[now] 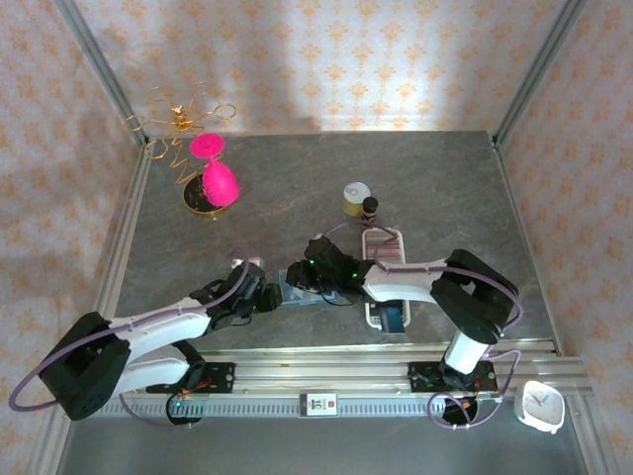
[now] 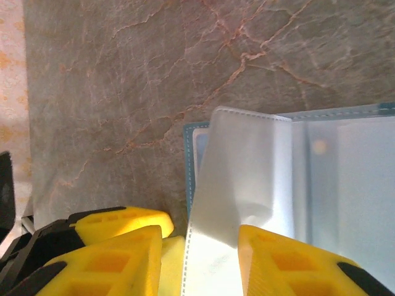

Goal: Put the credit cards into the card holder

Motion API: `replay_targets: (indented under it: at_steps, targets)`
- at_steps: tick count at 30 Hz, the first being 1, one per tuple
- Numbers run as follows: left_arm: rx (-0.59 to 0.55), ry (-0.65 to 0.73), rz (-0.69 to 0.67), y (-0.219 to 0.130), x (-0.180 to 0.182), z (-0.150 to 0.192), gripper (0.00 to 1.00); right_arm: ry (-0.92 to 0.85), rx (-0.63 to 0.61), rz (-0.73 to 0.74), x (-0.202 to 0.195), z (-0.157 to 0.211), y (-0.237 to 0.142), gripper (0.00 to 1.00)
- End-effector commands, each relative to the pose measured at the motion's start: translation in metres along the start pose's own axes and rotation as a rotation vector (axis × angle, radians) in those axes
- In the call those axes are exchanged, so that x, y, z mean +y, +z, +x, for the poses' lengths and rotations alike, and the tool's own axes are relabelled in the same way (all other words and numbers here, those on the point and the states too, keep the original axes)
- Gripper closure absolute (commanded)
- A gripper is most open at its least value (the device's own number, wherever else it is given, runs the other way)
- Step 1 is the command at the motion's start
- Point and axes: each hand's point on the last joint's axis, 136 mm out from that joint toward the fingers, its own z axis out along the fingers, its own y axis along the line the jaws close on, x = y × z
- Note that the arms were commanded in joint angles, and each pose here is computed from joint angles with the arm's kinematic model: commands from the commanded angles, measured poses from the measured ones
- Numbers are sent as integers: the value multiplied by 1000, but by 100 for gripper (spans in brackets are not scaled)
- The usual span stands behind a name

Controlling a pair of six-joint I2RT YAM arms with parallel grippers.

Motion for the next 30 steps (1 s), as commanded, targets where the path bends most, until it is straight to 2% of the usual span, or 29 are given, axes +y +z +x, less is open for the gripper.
replay_targets:
  at_steps: [1,6,12,23,30]
  targets:
    - [-28,-32,-118,-10,28,3,56,19,-2,-75,17,-1,8,62]
    - [-121,-94,-153,-26,38,-9,57,28,13,-78,14,2,17,61]
    - [-201,-123,-126,-40,34,-25,56,24,17,-53,8,3,21,61]
    - [-204,-120,-111,-44,25,-33,56,-29,-9,61,-9,-1,13,64]
    - [-191,-105,-95,-42,19,-33,56,-73,-14,224,-41,-1,10,64]
